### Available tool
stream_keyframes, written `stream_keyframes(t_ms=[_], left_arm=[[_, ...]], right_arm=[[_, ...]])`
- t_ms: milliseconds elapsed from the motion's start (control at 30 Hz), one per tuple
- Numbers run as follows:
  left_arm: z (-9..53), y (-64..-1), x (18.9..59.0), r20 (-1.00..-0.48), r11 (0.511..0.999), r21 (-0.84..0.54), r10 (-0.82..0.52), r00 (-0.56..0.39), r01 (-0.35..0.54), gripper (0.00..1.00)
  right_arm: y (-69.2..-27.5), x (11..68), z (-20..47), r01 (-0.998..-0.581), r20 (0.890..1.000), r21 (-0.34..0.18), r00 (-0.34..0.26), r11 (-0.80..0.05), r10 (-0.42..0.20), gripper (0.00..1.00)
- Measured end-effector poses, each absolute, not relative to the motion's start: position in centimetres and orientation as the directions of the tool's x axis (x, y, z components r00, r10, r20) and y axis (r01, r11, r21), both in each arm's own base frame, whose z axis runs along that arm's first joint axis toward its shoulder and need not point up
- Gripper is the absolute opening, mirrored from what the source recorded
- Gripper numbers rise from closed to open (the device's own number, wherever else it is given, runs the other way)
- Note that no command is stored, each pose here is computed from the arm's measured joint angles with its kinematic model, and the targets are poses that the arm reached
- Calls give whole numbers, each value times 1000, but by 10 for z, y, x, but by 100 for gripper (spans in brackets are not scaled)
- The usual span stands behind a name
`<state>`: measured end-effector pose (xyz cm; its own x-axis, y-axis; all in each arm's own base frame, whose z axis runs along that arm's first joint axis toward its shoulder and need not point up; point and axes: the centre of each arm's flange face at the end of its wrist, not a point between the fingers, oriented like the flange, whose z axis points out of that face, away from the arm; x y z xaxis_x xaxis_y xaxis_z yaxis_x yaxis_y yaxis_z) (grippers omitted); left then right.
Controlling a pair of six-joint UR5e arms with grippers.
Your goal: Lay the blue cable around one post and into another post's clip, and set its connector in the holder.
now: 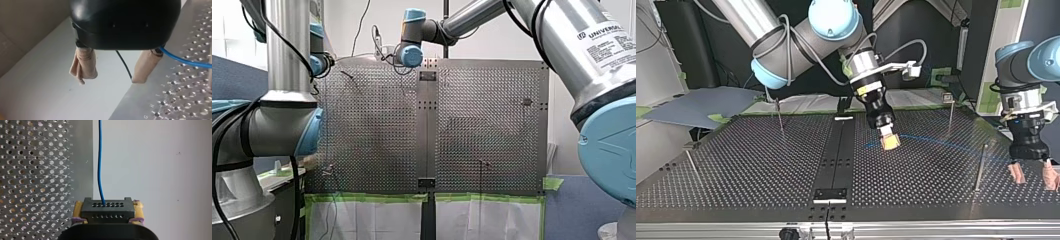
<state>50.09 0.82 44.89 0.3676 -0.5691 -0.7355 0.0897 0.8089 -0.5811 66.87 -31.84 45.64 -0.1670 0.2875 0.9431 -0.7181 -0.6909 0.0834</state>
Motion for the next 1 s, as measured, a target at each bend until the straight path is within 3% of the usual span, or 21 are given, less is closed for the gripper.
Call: stream_keyframes(t_ms=[133, 267, 633, 833, 1000], left_arm=[[446, 11, 512, -720, 794, -599, -591, 364, 104, 100], [438, 14, 520, -716, 789, -605, -597, 361, 105, 100], [399, 20, 540, -742, 792, -608, -590, 318, 50, 100], [385, 15, 538, -744, 788, -615, -594, 306, 35, 100], [366, 8, 542, -749, 783, -621, -602, 276, 26, 100]], right_arm=[[-324, 671, 455, -720, 942, 81, -171, -690, 289, 0], [-332, 680, 443, -718, 950, 92, -143, -690, 276, 0], [-351, 684, 437, -735, 957, 73, -139, -674, 256, 0], [-366, 673, 431, -771, 967, 59, -114, -635, 230, 0], [-382, 665, 409, -790, 980, 69, -60, -610, 189, 0]])
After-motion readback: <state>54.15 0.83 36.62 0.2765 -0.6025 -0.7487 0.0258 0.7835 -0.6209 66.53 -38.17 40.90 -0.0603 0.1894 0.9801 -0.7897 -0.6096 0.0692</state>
